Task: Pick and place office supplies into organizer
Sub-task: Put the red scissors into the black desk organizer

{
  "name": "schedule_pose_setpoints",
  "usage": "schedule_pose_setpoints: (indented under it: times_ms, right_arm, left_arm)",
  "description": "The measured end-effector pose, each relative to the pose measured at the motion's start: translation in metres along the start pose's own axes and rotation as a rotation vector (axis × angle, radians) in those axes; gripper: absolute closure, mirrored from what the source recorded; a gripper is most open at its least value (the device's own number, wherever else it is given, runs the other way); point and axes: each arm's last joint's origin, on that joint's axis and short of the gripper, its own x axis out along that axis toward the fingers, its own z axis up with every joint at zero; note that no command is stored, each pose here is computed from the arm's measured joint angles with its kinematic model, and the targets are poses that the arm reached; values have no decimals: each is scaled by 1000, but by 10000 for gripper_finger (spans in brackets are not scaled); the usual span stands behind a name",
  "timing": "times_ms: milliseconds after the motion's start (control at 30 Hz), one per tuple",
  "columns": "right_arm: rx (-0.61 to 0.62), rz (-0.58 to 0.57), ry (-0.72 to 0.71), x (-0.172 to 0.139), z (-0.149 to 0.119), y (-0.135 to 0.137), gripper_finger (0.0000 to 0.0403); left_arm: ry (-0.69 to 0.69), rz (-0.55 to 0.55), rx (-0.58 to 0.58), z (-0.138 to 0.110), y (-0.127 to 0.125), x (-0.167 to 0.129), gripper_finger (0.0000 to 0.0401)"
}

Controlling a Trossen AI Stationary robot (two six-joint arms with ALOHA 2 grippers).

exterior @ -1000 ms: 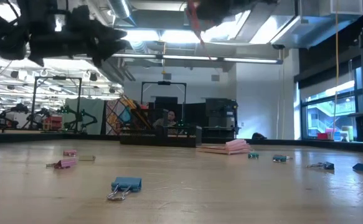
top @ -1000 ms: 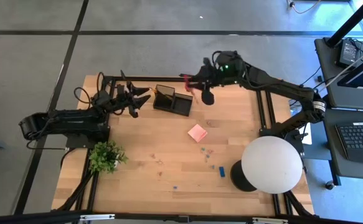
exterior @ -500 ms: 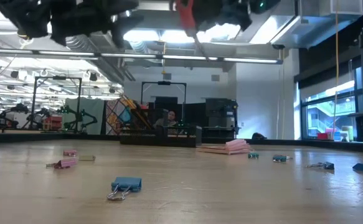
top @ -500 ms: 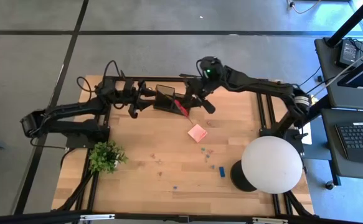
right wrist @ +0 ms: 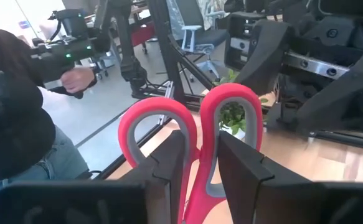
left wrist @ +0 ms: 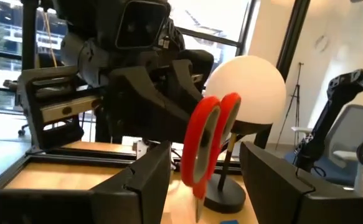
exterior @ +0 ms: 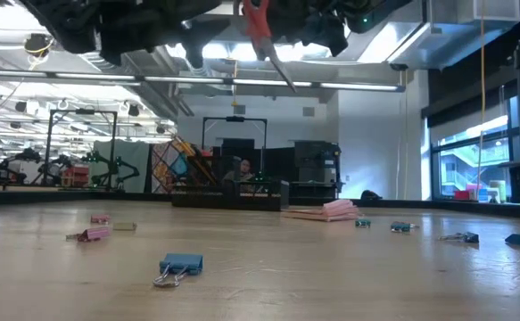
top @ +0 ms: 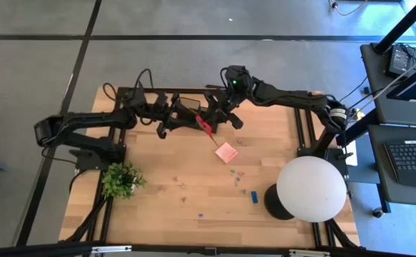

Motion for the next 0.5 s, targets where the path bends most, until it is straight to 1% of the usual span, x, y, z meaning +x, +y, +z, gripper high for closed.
schedule_pose_setpoints:
  times_ms: [100,333,500]
  right_arm:
    - [11,0,0,0,0,0,313]
    - [15,0,0,0,0,0,313]
    - [14,-1,0,0,0,0,313]
  left_arm:
    - [-4,-12,29,4,1,7,217]
    - [0,-19,35,4,3,11,217]
    - [4,-39,33,3,-1,14,219]
